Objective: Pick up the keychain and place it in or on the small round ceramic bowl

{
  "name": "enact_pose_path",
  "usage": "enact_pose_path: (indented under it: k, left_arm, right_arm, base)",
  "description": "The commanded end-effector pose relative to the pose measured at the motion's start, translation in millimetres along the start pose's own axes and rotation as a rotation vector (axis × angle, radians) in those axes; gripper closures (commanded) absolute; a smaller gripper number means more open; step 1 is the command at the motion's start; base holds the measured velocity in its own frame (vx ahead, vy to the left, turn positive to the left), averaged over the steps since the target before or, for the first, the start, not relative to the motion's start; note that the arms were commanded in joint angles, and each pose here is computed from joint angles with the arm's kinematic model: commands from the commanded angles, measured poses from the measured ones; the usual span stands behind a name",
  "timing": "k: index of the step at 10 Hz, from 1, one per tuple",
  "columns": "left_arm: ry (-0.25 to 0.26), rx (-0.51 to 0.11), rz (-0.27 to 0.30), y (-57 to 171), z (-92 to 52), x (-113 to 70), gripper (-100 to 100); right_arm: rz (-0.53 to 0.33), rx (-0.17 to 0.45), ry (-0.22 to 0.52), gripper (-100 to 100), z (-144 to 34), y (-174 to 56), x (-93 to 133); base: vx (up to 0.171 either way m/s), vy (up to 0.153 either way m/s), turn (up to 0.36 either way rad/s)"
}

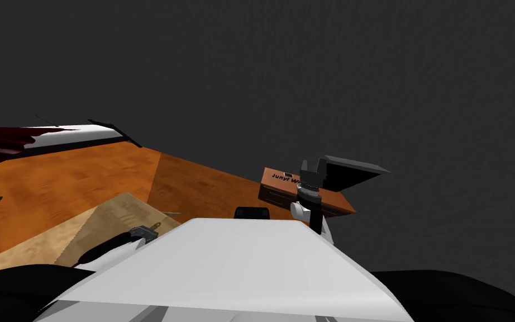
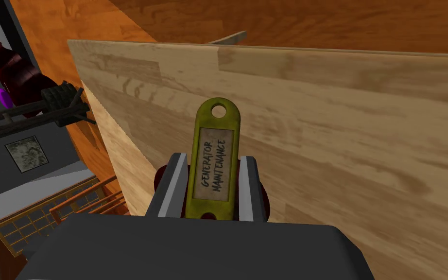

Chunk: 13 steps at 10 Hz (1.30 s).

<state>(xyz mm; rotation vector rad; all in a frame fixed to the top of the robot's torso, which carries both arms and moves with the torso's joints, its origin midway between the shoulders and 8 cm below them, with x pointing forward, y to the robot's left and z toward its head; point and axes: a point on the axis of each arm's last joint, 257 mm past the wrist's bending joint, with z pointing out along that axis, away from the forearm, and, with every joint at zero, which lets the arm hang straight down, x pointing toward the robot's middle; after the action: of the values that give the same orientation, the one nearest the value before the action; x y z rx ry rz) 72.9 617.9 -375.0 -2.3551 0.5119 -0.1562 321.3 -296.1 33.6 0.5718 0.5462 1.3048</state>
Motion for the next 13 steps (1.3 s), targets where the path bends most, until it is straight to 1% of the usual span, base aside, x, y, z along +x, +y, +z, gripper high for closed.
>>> enact_pose_path:
  k: [1,2,3,6,9,10,11,12,13]
  left_arm:
    - [-0.041,0.023,-0.017,-11.2,3.1,-21.9,100]
    - [-0.061,0.025,-0.017,-14.1,3.3,-32.3,100]
    - [-0.110,0.028,-0.016,-19.6,3.2,-58.2,100]
    - [-0.200,0.026,-0.010,-27.6,0.1,-104.9,100]
    - [-0.293,0.019,-0.004,-34.2,-7.2,-153.6,100]
    - [-0.293,0.019,-0.004,-34.2,-7.2,-153.6,100]
    - [-0.322,0.015,-0.002,-35.8,-10.2,-168.7,100]
    - [-0.373,0.008,0.001,-38.3,-16.4,-195.6,100]
    - [-0.394,0.004,0.002,-39.2,-19.3,-206.6,100]
  right_arm:
    - [0.000,0.000,0.000,0,0.0,0.0,0.0]
    - [0.000,0.000,0.000,0,0.0,0.0,0.0]
    - [0.000,0.000,0.000,0,0.0,0.0,0.0]
    - [0.000,0.000,0.000,0,0.1,0.0,0.0]
    - [0.000,0.000,0.000,0,0.1,0.0,0.0]
    - [0.000,0.000,0.000,0,0.1,0.0,0.0]
    - [0.000,0.000,0.000,0,0.1,0.0,0.0]
    - [0.000,0.000,0.000,0,0.1,0.0,0.0]
    - [0.000,0.000,0.000,0,0.1,0.0,0.0]
  base:
    - [0.176,0.017,0.043]
    - [0.125,0.036,0.056]
    - [0.097,0.048,0.054]
    - [0.068,0.060,0.051]
    - [0.069,0.038,0.042]
    - [0.036,0.022,0.024]
    - [0.029,0.018,0.020]
    - [0.058,0.029,0.057]
    - [0.061,0.040,0.065]
